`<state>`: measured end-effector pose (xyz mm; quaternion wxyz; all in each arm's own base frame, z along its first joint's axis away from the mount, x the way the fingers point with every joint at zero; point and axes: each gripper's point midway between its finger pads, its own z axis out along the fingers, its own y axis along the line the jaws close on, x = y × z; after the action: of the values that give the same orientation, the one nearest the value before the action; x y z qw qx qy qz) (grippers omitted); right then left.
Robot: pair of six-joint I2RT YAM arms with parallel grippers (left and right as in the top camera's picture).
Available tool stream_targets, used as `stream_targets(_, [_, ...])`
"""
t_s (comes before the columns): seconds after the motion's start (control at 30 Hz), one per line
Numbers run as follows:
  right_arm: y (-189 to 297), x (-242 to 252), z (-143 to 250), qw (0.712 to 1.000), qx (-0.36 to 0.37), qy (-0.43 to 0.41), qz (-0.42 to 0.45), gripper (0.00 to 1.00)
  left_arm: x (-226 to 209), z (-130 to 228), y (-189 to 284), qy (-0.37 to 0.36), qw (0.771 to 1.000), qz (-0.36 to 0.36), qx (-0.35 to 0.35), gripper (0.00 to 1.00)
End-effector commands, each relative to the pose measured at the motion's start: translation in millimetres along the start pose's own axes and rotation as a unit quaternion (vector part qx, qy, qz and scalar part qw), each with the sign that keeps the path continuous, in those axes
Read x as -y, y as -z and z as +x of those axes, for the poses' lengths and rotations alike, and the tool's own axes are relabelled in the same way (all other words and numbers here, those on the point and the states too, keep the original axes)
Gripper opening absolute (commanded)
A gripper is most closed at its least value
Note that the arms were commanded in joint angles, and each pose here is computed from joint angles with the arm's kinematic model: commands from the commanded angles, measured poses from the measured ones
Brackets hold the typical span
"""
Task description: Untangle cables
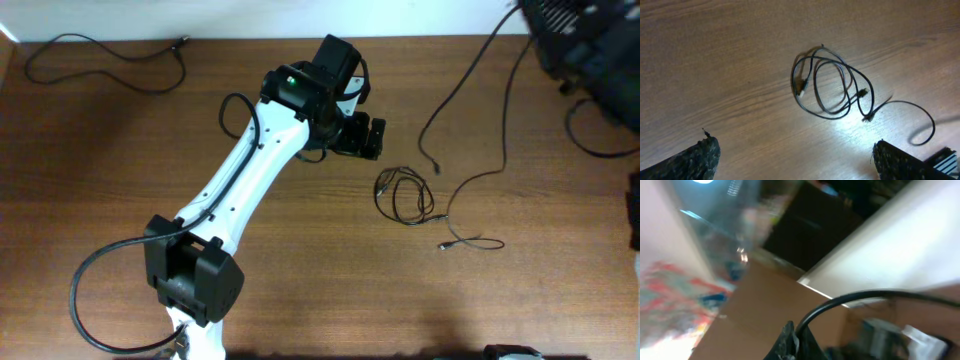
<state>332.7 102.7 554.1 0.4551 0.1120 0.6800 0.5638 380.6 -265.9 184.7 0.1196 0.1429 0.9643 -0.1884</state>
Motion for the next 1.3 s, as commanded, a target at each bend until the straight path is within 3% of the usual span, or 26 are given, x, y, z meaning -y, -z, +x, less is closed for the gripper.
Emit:
stream_targets(0.0, [-1,23,7,0.997,-0.017,0.059,0.039,0.04,-2,-3,1,-0.002,1.0,0.009,0.002,0.99])
stream_targets(0.23, [15,84,42,0.982,-0.08,0.065,0.158,0.04,0,-13,2,-0.007,1.0,0.015,0.021,0.99])
stream_targets(0.3, [30,117,52,0.965,-0.09,0.053,0.241,0.04,1,-18,3,-0.006,0.999,0.027,0.03,0.99])
stream_targets(0.33, [44,145,61,0.944,-0.097,0.046,0.313,0.04,5,-25,6,-0.005,0.998,0.05,0.04,0.99])
stream_targets(0.43, [54,171,75,0.918,-0.118,0.033,0.378,0.04,16,-35,14,-0.006,0.992,0.115,0.052,0.99])
stream_targets(0.53, [49,183,87,0.909,-0.142,0.023,0.391,0.04,35,-42,30,-0.016,0.976,0.21,0.059,0.99])
stream_targets(0.6, [43,192,88,0.905,-0.145,0.002,0.4,0.04,53,-41,44,-0.065,0.956,0.28,0.065,0.98])
stream_targets(0.73, [29,228,85,0.883,-0.122,-0.086,0.445,0.04,84,-27,70,-0.186,0.898,0.391,0.083,0.99])
stream_targets(1.0, [-25,255,103,0.889,-0.19,-0.171,0.379,0.04,98,-20,72,-0.249,0.875,0.404,0.098,0.93])
stream_targets(1.13, [-28,254,101,0.886,-0.172,-0.205,0.379,0.04,99,-20,60,-0.258,0.887,0.371,0.097,0.88])
stream_targets(1.27, [-30,253,104,0.875,-0.158,-0.245,0.386,0.04,113,-14,57,-0.287,0.877,0.373,0.098,0.87])
